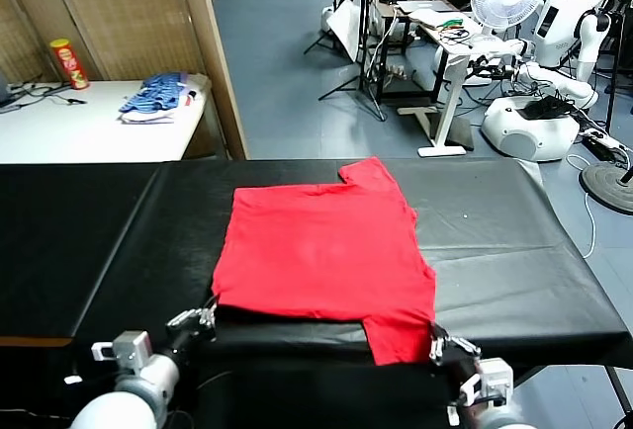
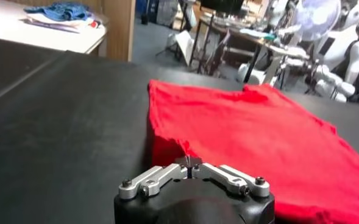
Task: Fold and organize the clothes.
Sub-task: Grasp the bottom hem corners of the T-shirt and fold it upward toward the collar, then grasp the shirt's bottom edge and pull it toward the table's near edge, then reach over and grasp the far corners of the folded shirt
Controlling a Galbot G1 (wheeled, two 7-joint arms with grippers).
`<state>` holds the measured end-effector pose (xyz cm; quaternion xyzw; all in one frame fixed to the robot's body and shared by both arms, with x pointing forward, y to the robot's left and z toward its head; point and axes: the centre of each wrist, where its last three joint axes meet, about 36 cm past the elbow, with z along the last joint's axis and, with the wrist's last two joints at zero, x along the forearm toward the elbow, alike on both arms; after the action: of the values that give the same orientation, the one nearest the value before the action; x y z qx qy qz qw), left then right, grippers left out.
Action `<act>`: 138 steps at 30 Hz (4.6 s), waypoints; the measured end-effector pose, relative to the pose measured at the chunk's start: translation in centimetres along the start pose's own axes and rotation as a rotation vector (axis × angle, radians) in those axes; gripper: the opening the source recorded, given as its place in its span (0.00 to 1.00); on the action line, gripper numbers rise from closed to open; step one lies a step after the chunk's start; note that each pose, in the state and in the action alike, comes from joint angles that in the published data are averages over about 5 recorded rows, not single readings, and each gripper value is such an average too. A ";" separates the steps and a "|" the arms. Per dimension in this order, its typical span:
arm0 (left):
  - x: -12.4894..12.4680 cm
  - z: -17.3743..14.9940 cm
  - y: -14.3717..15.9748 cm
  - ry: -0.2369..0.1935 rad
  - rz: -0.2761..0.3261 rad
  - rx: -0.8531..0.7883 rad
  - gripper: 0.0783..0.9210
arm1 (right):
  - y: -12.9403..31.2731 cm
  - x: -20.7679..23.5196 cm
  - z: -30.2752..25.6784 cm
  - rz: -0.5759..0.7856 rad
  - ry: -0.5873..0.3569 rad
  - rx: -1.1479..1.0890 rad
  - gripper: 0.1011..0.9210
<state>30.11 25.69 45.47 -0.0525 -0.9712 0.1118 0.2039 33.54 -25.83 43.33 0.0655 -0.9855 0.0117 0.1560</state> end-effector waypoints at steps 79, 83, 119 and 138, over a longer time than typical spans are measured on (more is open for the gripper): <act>-2.0 2.1 3.1 0.105 -0.098 -0.272 0.06 | 0.7 5.0 1.7 0.006 0.285 0.027 0.03; -0.5 2.2 3.2 0.122 -0.100 -0.292 0.06 | 0.7 5.5 1.7 -0.022 0.280 0.039 0.05; -10.7 -8.5 3.1 0.036 -0.031 -0.112 0.85 | -2.8 -14.0 -6.3 0.027 0.050 0.066 0.85; -25.0 -11.7 5.1 0.241 -0.078 -0.098 0.85 | -1.7 -27.2 -8.1 -0.012 0.195 -0.026 0.85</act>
<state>57.94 29.20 45.12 -0.0377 -0.9453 0.0489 0.3203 61.90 -23.76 42.64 0.0680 -0.9653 0.0043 0.2520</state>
